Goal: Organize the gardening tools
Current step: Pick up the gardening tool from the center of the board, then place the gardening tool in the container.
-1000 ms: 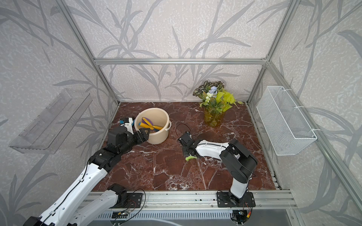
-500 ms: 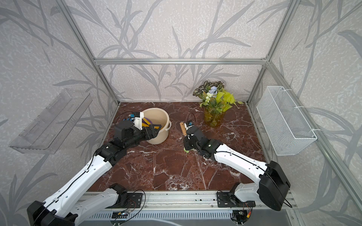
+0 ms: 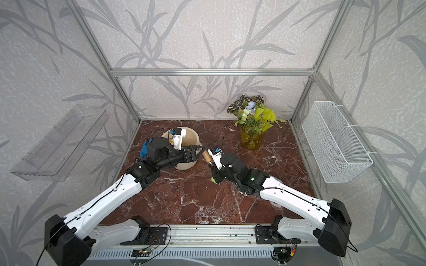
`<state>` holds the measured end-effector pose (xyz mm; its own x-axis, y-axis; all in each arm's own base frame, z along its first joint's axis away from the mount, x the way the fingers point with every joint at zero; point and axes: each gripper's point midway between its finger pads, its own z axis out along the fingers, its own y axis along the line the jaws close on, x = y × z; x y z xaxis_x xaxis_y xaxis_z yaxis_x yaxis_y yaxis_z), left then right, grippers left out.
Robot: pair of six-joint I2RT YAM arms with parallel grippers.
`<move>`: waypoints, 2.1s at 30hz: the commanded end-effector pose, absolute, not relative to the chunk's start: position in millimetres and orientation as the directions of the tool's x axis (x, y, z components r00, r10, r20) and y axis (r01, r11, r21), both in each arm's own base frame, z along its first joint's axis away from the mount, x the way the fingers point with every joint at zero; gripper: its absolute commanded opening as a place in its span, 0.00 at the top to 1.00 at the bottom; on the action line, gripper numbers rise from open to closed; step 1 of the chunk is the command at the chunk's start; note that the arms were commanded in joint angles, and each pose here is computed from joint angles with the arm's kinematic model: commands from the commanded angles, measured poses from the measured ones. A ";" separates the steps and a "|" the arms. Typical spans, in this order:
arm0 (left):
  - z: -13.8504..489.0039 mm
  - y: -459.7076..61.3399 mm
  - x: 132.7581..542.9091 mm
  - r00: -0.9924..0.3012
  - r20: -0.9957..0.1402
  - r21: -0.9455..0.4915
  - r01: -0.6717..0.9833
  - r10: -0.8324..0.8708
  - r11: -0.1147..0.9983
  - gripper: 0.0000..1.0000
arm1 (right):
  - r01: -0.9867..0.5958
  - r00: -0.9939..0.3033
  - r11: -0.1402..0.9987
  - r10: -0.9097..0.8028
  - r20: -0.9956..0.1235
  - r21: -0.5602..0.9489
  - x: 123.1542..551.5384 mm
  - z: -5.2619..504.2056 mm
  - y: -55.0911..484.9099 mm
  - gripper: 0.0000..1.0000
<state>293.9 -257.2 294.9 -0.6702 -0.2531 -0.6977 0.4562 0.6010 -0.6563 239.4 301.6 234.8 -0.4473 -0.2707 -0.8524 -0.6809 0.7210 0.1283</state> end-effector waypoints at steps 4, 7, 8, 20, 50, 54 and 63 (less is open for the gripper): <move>313.9 -275.3 291.5 -0.652 -0.717 -0.657 0.516 -0.245 0.549 0.45 | -0.727 -0.365 0.673 -0.210 -0.907 0.137 234.2 277.2 311.0 1.00; 313.0 -276.6 291.8 -0.654 -0.716 -0.658 0.514 -0.244 0.550 0.56 | -0.726 -0.358 0.673 -0.198 -0.912 0.139 233.7 281.3 309.9 1.00; 313.3 -276.9 291.6 -0.654 -0.716 -0.657 0.516 -0.244 0.549 0.59 | -0.722 -0.355 0.678 -0.192 -0.915 0.137 234.3 282.7 308.6 1.00; 326.8 -262.5 301.3 -0.588 -0.772 -0.584 0.504 -0.242 0.637 1.00 | -0.630 -0.349 0.767 -0.140 -0.927 0.121 250.4 281.9 292.5 0.46; 313.9 -116.3 419.9 -0.290 -0.949 -0.115 -0.050 -0.125 0.992 0.99 | -0.326 -0.375 0.933 0.018 -0.927 0.150 268.6 267.4 197.8 0.29; 287.3 -111.5 423.9 -0.311 -0.941 -0.121 -0.058 -0.134 0.991 0.95 | -0.315 -0.388 0.938 0.014 -0.922 0.147 268.9 261.9 194.0 0.29; 260.3 -106.2 424.8 -0.346 -0.927 -0.124 -0.075 -0.142 0.989 0.80 | -0.296 -0.416 0.943 0.015 -0.909 0.151 270.2 249.6 190.9 0.29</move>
<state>420.2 -107.0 253.6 -0.3860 -0.1103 -0.9159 -0.0711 0.9934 -0.0896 269.8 196.2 253.8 -0.4057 0.0056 -0.9140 -0.3194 0.9361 0.1475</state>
